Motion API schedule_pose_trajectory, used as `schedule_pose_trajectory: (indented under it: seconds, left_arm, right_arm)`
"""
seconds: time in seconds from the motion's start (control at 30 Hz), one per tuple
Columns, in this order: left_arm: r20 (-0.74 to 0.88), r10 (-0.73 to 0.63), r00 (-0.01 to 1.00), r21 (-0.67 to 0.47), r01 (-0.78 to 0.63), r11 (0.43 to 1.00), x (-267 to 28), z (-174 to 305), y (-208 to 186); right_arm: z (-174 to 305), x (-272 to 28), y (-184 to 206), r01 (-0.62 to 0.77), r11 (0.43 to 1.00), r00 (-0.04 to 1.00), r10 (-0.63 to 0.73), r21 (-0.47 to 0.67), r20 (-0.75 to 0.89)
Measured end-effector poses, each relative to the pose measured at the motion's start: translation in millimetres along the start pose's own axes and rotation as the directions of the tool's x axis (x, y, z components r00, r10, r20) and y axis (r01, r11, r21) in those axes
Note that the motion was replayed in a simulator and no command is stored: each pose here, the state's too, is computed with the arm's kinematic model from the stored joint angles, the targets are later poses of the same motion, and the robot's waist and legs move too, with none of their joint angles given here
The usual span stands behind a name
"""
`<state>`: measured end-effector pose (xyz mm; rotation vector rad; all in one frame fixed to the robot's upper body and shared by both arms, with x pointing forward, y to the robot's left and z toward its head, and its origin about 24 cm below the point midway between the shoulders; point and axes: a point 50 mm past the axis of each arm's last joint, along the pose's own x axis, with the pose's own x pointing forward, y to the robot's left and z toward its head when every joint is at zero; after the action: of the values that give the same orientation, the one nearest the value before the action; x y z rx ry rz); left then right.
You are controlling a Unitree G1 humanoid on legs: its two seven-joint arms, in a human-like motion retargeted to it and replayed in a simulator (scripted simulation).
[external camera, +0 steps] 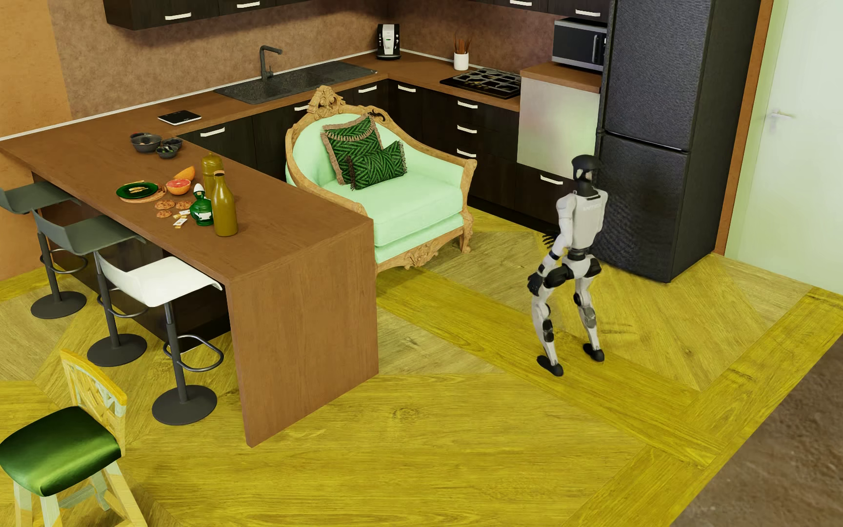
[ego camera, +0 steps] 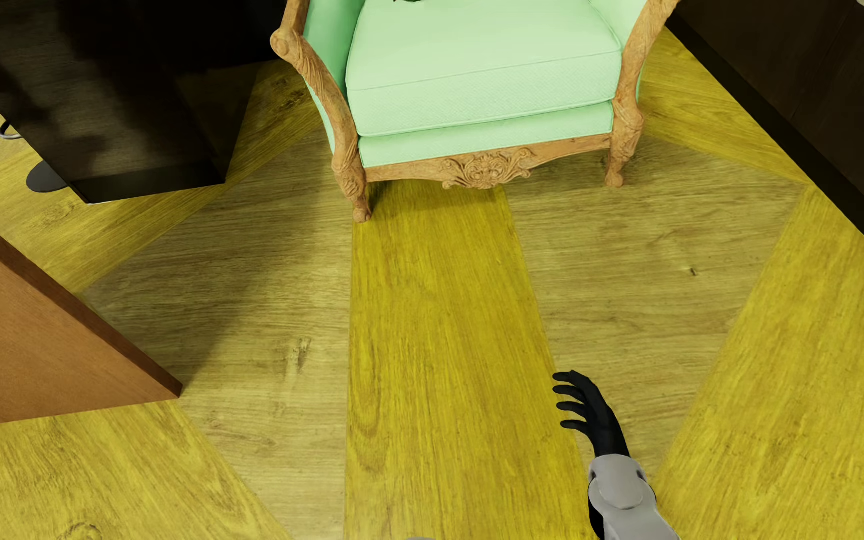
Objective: Go to the light green armchair
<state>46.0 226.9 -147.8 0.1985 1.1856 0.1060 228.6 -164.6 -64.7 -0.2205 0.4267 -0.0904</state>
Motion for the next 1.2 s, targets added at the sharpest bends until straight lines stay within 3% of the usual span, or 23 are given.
schedule_pose_trajectory:
  seconds: [0.03, 0.1, 0.13, 0.17, 0.2, 0.27, 0.33, 0.4, 0.47, 0.53, 0.6, 0.63, 0.7, 0.8, 0.87, 0.9, 0.97, 1.07, 1.2]
  left_arm:
    - [-0.013, 0.011, 1.0, 0.009, -0.011, 1.0, 1.6, 1.3, -7.1]
    - [0.136, 0.039, 0.99, -0.147, -0.019, 0.989, 4.8, 55.4, -20.7]
    - [0.238, 0.004, 0.971, -0.187, 0.042, 0.982, 3.6, 88.2, -37.8]
    - [0.282, -0.068, 0.957, -0.147, 0.114, 0.983, 5.0, 101.4, -50.7]
    - [0.28, -0.119, 0.953, -0.13, 0.16, 0.979, 6.9, 93.7, -45.0]
    - [0.282, -0.14, 0.949, -0.132, 0.183, 0.974, 1.6, 79.1, -27.2]
    - [0.115, -0.128, 0.985, 0.016, 0.127, 0.992, 5.3, 34.8, -21.3]
    - [0.075, -0.046, 0.996, 0.01, 0.045, 0.999, 4.4, 28.5, -22.0]
    - [0.154, 0.043, 0.987, -0.045, -0.036, 0.998, 5.3, 67.4, -22.7]
    - [0.14, 0.028, 0.99, -0.025, -0.025, 0.999, 5.8, 65.8, -22.3]
    - [0.09, -0.008, 0.996, 0.004, 0.008, 1.0, 2.0, 35.7, -12.4]
    - [0.086, -0.049, 0.995, 0.071, 0.043, 0.997, 1.7, 32.2, -15.5]
    - [0.152, -0.132, 0.979, 0.222, 0.097, 0.97, 7.4, 62.2, -15.6]
    - [0.422, -0.154, 0.893, 0.161, 0.093, 0.983, 3.1, 128.1, -28.8]
    - [0.545, -0.124, 0.83, 0.042, 0.121, 0.992, -4.2, 145.9, -32.5]
    - [0.546, -0.093, 0.833, -0.015, 0.121, 0.992, -4.1, 138.9, -25.7]
    - [0.454, -0.091, 0.886, -0.01, 0.107, 0.994, 2.1, 117.4, -19.4]
    - [0.299, -0.091, 0.95, -0.033, 0.106, 0.994, 5.8, 88.3, -28.5]
    - [0.269, -0.056, 0.962, -0.027, 0.066, 0.997, 7.1, 85.5, -22.5]
  right_arm:
    - [-18.0, -11.1, 5.2, -0.034, 0.999, 0.999, 0.034, 0.006, -0.042]
    - [-81.3, -53.0, -24.3, -0.071, 0.995, 0.972, 0.054, -0.065, -0.229]
    - [-104.9, -70.7, -48.0, -0.066, 0.993, 0.944, 0.029, -0.102, -0.328]
    - [-117.5, -78.9, -63.6, -0.064, 0.989, 0.914, 0.006, -0.13, -0.405]
    - [-116.7, -75.2, -67.6, -0.042, 0.991, 0.899, -0.017, -0.126, -0.438]
    - [-63.4, -31.0, -42.2, 0.011, 0.999, 0.951, -0.02, -0.032, -0.309]
    - [-27.0, -6.3, -2.5, -0.027, 0.999, 0.983, 0.035, 0.043, -0.179]
    - [-46.6, -25.1, -13.9, 0.009, 0.999, 0.986, -0.002, 0.04, -0.166]
    - [-74.4, -46.6, -44.7, 0.034, 0.998, 0.977, -0.045, -0.059, -0.209]
    - [-74.3, -37.0, -76.1, 0.114, 0.987, 0.966, -0.136, -0.109, -0.221]
    - [-32.3, -9.8, -57.9, 0.108, 0.992, 0.986, -0.115, -0.063, -0.119]
    - [-31.0, -6.6, -37.4, 0.038, 0.998, 0.991, -0.045, -0.059, -0.123]
    - [-42.1, -15.1, -10.1, -0.085, 0.996, 0.983, 0.078, -0.031, -0.165]
    - [-83.0, -44.2, -33.5, -0.146, 0.988, 0.942, 0.126, -0.043, -0.313]
    - [-93.0, -53.9, -53.9, -0.096, 0.995, 0.926, 0.075, -0.039, -0.371]
    - [-94.3, -55.7, -47.7, -0.074, 0.997, 0.922, 0.065, -0.01, -0.381]
    - [-76.0, -40.6, -20.8, -0.085, 0.996, 0.934, 0.088, 0.024, -0.346]
    - [-72.4, -35.3, -33.9, -0.016, 0.999, 0.946, 0.025, 0.032, -0.323]
    - [-81.3, -41.5, -37.5, -0.025, 0.998, 0.931, 0.042, 0.052, -0.363]
